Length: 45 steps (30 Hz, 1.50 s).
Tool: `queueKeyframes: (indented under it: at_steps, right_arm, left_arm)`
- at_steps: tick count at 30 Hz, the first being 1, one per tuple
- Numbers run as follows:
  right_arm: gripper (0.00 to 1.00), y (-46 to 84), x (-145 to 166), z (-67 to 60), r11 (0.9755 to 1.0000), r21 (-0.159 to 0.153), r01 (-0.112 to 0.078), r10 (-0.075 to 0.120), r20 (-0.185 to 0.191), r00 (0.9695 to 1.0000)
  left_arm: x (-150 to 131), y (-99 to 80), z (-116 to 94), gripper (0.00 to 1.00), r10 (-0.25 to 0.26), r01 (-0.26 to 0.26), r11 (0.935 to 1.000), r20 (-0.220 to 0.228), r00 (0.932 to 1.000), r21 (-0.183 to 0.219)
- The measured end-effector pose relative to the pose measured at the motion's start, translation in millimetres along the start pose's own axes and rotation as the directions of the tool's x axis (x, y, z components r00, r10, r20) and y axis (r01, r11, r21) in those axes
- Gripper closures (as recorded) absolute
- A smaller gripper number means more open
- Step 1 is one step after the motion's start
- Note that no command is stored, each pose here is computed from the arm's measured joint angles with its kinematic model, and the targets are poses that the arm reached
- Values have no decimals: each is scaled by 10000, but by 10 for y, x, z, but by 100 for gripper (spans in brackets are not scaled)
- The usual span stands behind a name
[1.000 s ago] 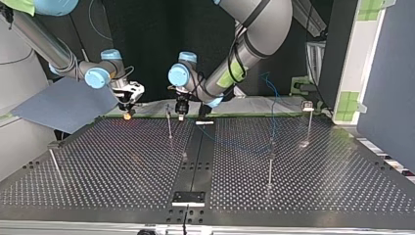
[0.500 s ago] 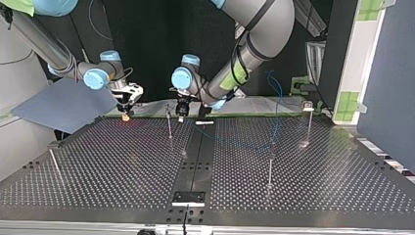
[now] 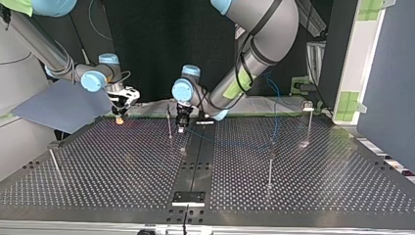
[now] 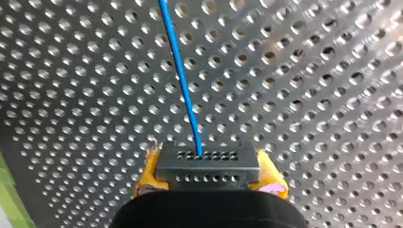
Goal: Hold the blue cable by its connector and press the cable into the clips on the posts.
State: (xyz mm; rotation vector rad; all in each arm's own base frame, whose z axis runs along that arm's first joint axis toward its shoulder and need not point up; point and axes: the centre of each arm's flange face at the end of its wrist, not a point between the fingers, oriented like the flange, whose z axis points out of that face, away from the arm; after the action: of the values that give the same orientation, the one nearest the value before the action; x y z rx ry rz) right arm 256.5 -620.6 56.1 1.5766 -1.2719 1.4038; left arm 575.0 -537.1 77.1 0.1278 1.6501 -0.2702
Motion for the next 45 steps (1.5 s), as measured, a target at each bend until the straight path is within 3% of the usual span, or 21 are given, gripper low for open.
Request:
queueKeyframes:
  at_steps: [14, 16, 17, 18, 19, 20, 21, 22, 24, 29, 35, 40, 45]
  right_arm:
    - [100, 9, 144, 104, 10000, 62, 20, -18, -286, 9996]
    - [100, 10, 148, 106, 10000, 63, 17, -15, -290, 9996]
    - [100, 11, 150, 108, 10000, 62, 16, -14, -295, 9996]
    - [100, 11, 153, 109, 10000, 66, 16, -14, -302, 9995]
    - [100, 10, 154, 110, 10000, 72, 16, -14, -304, 9995]
    - [100, 10, 154, 111, 10000, 83, 14, -11, -304, 9995]
    - [100, 8, 155, 111, 9999, 106, 10, -7, -303, 9995]
    - [100, 6, 155, 111, 9999, 123, 9, -5, -301, 9995]
    - [100, 3, 154, 111, 9999, 154, 5, 0, -292, 9996]
    - [100, -5, 153, 110, 9997, 226, -7, 13, -273, 9996]
    - [100, -13, 151, 109, 9995, 311, -38, 46, -255, 9997]
    - [100, -16, 150, 108, 9994, 336, -45, 53, -244, 9997]
    - [100, -18, 148, 107, 9993, 361, -48, 56, -225, 9997]
  left_arm:
    - [-35, 69, 53, 100, 83, -83, 9999, 43, 10000, -132]
    - [-35, 78, 56, 94, 101, -100, 9998, 44, 9999, -167]
    - [-37, 82, 58, 89, 106, -105, 9998, 46, 9999, -182]
    - [-38, 89, 61, 71, 113, -112, 9997, 48, 9999, -204]
    - [-38, 94, 63, 71, 119, -118, 9997, 50, 9999, -222]
    - [-39, 100, 65, 57, 130, -128, 9996, 53, 9999, -248]
    - [-41, 110, 68, 29, 150, -148, 9994, 58, 9999, -300]
    - [-42, 117, 69, 29, 173, -171, 9993, 62, 9998, -342]
    - [-43, 129, 73, 0, 270, -267, 9988, 64, 9996, -400]
    - [-41, 150, 64, 0, 652, -654, 9967, -71, 9978, -484]
    - [-4, 170, -4, 0, 1320, -1359, 9872, -515, 9899, -832]
    - [34, 130, -94, 0, 1906, -1991, 9756, -942, 9771, -921]
    - [81, 13, -220, 0, 2357, -2450, 9678, -1346, 9625, -578]
